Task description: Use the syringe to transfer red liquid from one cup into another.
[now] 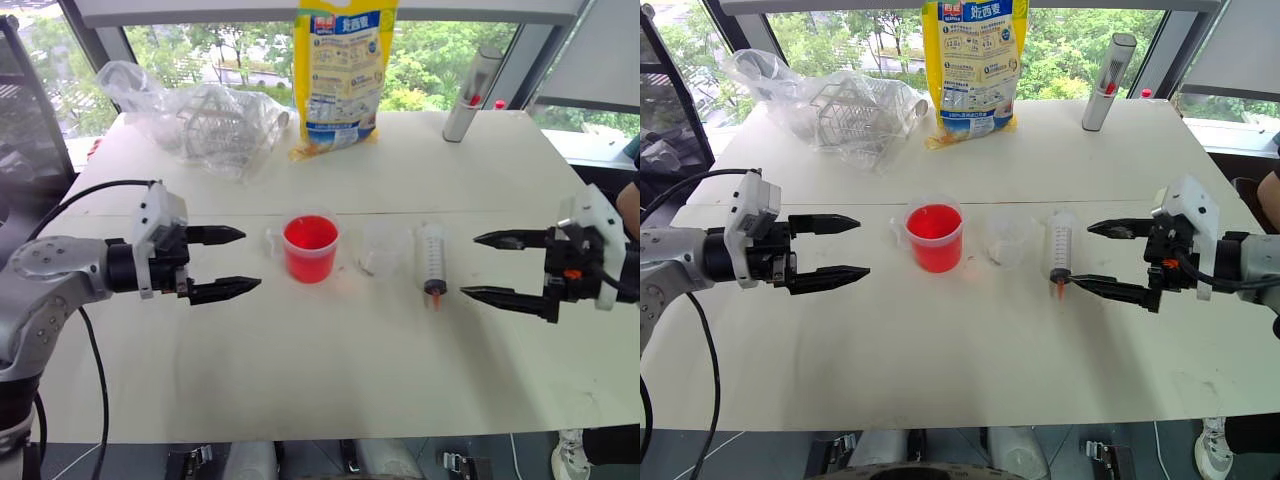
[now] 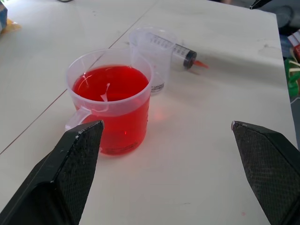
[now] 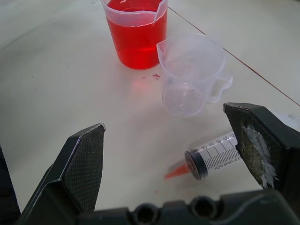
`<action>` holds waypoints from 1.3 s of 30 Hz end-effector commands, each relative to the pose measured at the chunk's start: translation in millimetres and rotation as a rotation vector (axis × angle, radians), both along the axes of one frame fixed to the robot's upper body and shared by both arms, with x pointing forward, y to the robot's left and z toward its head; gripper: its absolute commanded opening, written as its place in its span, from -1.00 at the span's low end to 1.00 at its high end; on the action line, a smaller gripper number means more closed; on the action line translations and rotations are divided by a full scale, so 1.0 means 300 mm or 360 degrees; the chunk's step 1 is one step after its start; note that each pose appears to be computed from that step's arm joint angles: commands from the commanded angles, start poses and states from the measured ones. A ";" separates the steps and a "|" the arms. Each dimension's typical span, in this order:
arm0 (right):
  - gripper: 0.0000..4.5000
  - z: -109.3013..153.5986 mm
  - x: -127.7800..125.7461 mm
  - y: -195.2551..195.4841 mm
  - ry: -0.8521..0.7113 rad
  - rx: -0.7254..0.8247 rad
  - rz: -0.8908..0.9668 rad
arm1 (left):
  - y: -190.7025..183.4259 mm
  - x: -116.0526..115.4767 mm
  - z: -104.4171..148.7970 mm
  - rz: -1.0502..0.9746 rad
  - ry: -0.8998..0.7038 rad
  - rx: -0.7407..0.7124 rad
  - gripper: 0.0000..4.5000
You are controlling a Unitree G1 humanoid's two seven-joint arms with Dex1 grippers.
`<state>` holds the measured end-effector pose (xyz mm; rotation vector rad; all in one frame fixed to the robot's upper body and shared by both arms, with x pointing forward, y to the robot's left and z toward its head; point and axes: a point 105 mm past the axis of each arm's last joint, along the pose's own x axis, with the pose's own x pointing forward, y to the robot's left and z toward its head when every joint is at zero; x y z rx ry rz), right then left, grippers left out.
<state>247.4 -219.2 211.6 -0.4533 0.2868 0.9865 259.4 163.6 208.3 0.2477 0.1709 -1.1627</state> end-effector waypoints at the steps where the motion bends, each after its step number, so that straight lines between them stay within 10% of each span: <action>1: 0.97 0.035 -0.012 0.009 -0.0075 -0.0024 0.0023 | 0.003 -0.013 0.024 -0.0020 -0.0040 0.0033 1.00; 26: 0.97 0.016 0.015 -0.003 0.0025 -0.0044 -0.0132 | -0.006 -0.022 0.023 -0.0052 -0.0035 0.0016 1.00; 39: 0.97 -0.058 0.308 -0.048 0.0756 0.0060 -0.1134 | -0.037 0.000 0.027 -0.0081 -0.0066 -0.0014 1.00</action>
